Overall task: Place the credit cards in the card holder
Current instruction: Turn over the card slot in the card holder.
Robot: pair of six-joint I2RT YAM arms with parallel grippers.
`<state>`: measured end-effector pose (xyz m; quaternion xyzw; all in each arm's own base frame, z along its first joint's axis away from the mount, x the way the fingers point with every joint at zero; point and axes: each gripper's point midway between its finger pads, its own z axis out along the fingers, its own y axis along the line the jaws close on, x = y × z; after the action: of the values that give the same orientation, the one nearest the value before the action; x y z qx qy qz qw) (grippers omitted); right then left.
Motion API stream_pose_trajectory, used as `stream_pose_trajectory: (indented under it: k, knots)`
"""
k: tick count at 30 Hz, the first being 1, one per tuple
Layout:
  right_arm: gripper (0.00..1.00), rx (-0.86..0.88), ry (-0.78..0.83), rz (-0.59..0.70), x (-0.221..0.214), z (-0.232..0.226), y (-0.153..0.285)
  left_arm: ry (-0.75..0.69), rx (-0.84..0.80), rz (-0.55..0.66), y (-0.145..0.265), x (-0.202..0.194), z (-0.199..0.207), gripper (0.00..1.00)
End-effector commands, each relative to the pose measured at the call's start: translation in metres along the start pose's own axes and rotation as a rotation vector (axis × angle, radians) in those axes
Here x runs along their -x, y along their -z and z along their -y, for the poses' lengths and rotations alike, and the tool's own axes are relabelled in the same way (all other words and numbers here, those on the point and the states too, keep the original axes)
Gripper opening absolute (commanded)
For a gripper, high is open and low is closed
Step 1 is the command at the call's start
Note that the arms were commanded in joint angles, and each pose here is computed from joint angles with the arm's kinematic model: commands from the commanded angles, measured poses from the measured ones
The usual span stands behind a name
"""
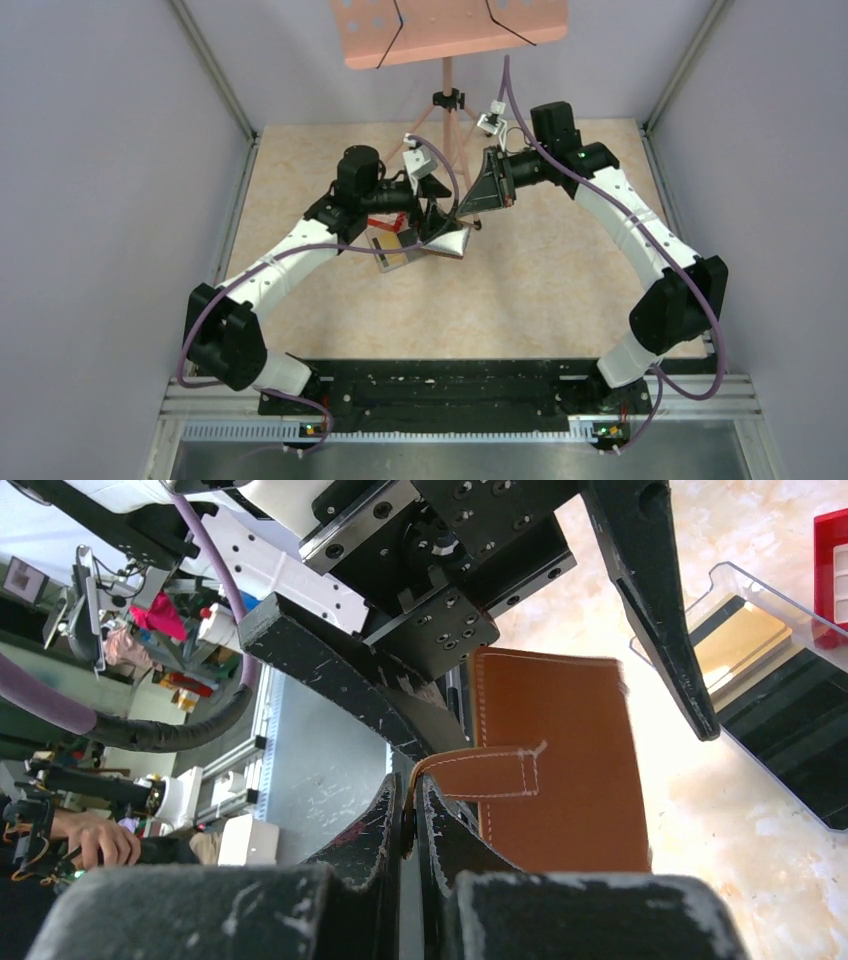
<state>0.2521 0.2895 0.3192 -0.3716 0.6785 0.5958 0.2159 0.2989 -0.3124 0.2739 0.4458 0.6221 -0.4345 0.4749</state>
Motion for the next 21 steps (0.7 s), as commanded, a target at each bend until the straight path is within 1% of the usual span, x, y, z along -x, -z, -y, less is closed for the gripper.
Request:
stream_pose_trajectory:
  k: [1, 2, 4, 5, 7, 8, 9, 11, 12, 15, 17, 19, 21]
  knots:
    - [0.0, -0.014, 0.045, 0.022, 0.012, -0.001, 0.004, -0.04, -0.027, 0.041, 0.001, 0.018, 0.005, 0.85]
    - [0.0, -0.027, 0.043, 0.027, 0.014, 0.001, 0.005, -0.028, -0.025, 0.031, 0.001, 0.015, 0.005, 0.78]
    - [0.0, -0.054, 0.032, 0.033, 0.015, 0.006, 0.007, 0.002, -0.025, 0.013, 0.0, 0.009, 0.004, 0.55]
    - [0.0, -0.054, 0.025, 0.034, 0.016, 0.006, 0.007, 0.015, -0.022, 0.005, 0.0, 0.007, 0.004, 0.5]
    - [0.0, -0.055, 0.016, 0.036, 0.017, 0.007, 0.008, 0.036, -0.022, 0.002, -0.001, 0.005, 0.004, 0.47]
    - [0.0, -0.058, 0.014, 0.037, 0.018, 0.007, 0.008, 0.041, -0.023, 0.004, -0.001, 0.005, 0.004, 0.42]
    - [0.0, -0.066, 0.012, 0.039, 0.018, 0.008, 0.008, 0.039, -0.025, 0.009, -0.002, 0.006, 0.004, 0.31]
    - [0.0, -0.088, 0.007, 0.042, 0.018, 0.012, 0.009, 0.036, -0.03, 0.016, -0.002, 0.009, 0.005, 0.06]
    - [0.01, -0.105, 0.01, 0.046, 0.019, 0.014, 0.01, 0.036, -0.029, 0.019, -0.002, 0.012, 0.004, 0.0]
    - [0.34, -0.202, -0.006, 0.067, 0.021, 0.029, 0.017, 0.092, -0.029, 0.036, -0.001, 0.021, 0.005, 0.0]
    - [0.55, -0.24, -0.012, 0.076, 0.019, 0.034, 0.022, 0.166, -0.021, 0.056, -0.001, 0.03, 0.003, 0.0]
    - [0.7, -0.27, -0.009, 0.078, 0.016, 0.036, 0.026, 0.238, -0.03, 0.073, -0.001, 0.038, 0.002, 0.0]
    - [0.78, -0.274, -0.003, 0.072, 0.009, 0.036, 0.027, 0.284, -0.04, 0.082, -0.002, 0.044, 0.002, 0.0]
